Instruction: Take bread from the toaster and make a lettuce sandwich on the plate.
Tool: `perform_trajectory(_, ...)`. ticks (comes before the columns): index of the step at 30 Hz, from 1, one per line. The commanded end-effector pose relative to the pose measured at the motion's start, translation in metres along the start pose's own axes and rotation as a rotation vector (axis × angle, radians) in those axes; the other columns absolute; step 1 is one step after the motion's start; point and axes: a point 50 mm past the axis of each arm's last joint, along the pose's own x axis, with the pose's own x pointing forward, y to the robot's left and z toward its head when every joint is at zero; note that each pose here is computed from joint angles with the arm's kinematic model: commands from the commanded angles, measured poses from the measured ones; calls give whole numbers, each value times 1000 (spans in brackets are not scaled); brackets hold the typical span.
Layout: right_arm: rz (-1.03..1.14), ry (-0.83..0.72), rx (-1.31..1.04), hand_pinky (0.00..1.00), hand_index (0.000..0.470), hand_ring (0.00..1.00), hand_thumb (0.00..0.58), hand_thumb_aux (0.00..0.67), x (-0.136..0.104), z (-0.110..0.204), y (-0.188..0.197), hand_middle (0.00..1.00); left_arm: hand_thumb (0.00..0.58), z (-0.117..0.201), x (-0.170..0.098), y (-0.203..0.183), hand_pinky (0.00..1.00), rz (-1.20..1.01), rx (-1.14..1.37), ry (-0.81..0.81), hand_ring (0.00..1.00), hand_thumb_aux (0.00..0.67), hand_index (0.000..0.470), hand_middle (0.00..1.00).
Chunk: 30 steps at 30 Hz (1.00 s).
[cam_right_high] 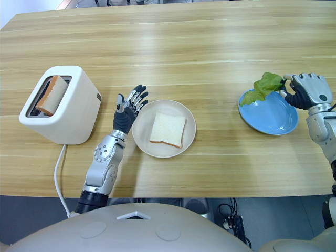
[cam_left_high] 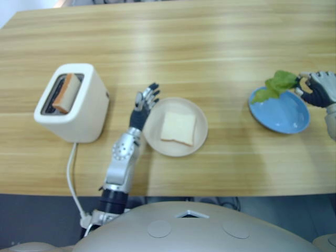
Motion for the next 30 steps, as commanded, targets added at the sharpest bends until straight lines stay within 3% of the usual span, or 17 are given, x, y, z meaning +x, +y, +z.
perform_trajectory(1,-60,-38,68,1000,460,1000,580,670,8,18,-21,1000,0,-4,1,4,0,20,-3,12,0,0,0,0)
perform_trajectory(12,-141,-219,242,1000,460,1000,580,670,31,93,-38,1000,0,-1,6,30,0,94,14,-15,0,0,0,0)
perform_trajectory(23,25,-334,474,1000,460,1000,580,670,39,163,28,1000,0,2,5,45,0,154,22,-38,0,0,0,0)
perform_trajectory(30,137,-326,567,1000,460,1000,580,670,33,185,66,1000,0,3,5,46,0,154,28,-40,0,0,0,0)
